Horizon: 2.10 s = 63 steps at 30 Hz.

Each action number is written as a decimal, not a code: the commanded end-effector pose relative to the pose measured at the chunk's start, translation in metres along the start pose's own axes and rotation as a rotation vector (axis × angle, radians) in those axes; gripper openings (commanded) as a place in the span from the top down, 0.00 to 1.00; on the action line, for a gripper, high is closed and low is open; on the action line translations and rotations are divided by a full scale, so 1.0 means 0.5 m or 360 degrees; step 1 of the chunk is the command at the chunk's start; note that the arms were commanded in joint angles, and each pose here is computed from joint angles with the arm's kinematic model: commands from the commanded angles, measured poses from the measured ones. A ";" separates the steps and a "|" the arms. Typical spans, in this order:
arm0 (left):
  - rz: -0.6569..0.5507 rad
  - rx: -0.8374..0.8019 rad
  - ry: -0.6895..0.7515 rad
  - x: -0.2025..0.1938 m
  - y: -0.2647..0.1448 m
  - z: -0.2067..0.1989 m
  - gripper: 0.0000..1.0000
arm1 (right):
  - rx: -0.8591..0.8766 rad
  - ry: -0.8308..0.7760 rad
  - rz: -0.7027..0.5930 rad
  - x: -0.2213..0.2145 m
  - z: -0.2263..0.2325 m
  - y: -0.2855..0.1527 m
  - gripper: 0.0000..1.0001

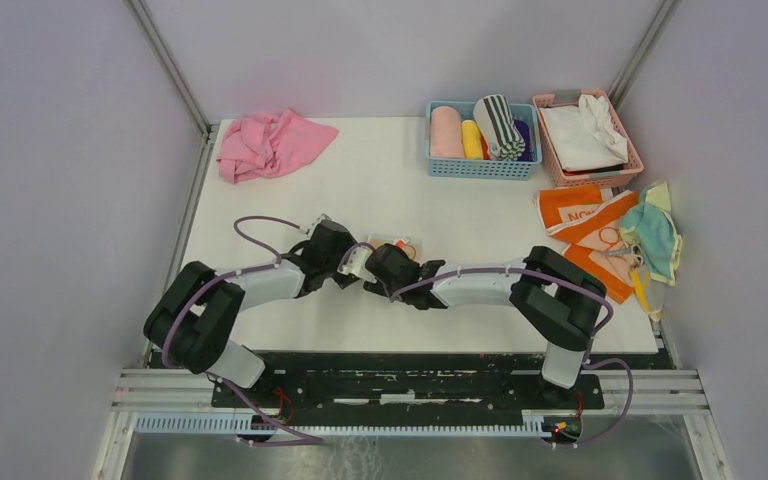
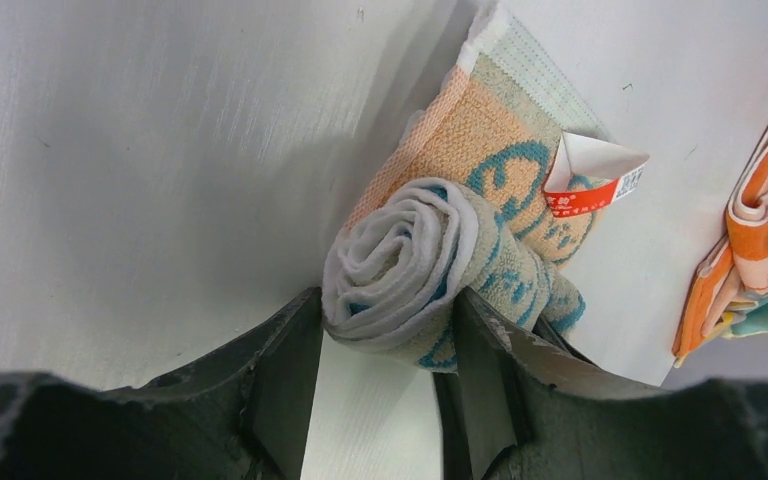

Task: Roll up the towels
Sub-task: Roll the towel at the center of the board.

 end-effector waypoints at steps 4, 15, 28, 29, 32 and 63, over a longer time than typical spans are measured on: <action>0.0163 0.0269 0.0150 -0.047 0.007 0.085 0.41 | 0.0154 0.0046 0.0252 -0.067 0.014 0.047 0.81; -0.0066 0.0195 0.0186 0.006 -0.095 0.067 0.23 | 0.0993 0.0720 0.0312 0.054 0.094 -0.050 1.00; -0.0242 0.0104 -0.0006 -0.016 -0.201 0.101 0.14 | 0.1530 0.1743 0.0602 0.073 0.058 0.038 1.00; -0.0244 0.0093 -0.0021 -0.022 -0.200 0.106 0.13 | 0.1550 0.1783 0.0618 0.072 0.056 0.044 1.00; -0.0268 0.0018 -0.0059 -0.024 -0.190 0.100 0.11 | 0.1560 0.1883 0.0676 0.061 0.053 0.063 1.00; -0.0067 -0.0010 -0.0265 -0.017 -0.013 0.113 0.62 | 0.1308 0.1783 0.0457 0.041 -0.015 0.029 0.63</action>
Point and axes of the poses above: each gripper's point midway between its finger pads, its own y axis out along the fingers, its own z axis along the line the jaws close on, x = y × z, the point moved 5 cm from there along -y, back along the fingers, and after that the axes turned 13 degrees about y, right-handed, at the moved point
